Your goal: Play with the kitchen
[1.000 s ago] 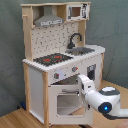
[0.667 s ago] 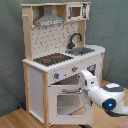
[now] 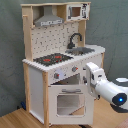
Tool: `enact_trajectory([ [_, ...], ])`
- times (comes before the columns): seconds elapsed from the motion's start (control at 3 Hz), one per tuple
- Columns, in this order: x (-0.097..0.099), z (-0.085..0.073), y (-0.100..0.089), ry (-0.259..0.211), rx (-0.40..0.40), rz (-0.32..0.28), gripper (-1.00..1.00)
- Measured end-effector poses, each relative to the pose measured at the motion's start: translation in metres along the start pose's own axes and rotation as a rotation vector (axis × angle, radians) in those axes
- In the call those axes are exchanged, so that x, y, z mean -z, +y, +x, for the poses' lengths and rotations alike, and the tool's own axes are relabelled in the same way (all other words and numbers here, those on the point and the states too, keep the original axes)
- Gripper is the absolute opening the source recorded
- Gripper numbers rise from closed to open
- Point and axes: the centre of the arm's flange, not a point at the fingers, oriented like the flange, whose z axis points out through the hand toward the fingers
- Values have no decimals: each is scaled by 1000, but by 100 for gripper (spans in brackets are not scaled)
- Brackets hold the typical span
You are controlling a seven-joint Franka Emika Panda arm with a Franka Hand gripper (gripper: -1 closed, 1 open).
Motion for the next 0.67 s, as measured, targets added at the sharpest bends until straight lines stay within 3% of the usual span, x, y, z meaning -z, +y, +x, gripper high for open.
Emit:
enact_trajectory([
  [0.67,24,12,40,33,131,-53,100],
])
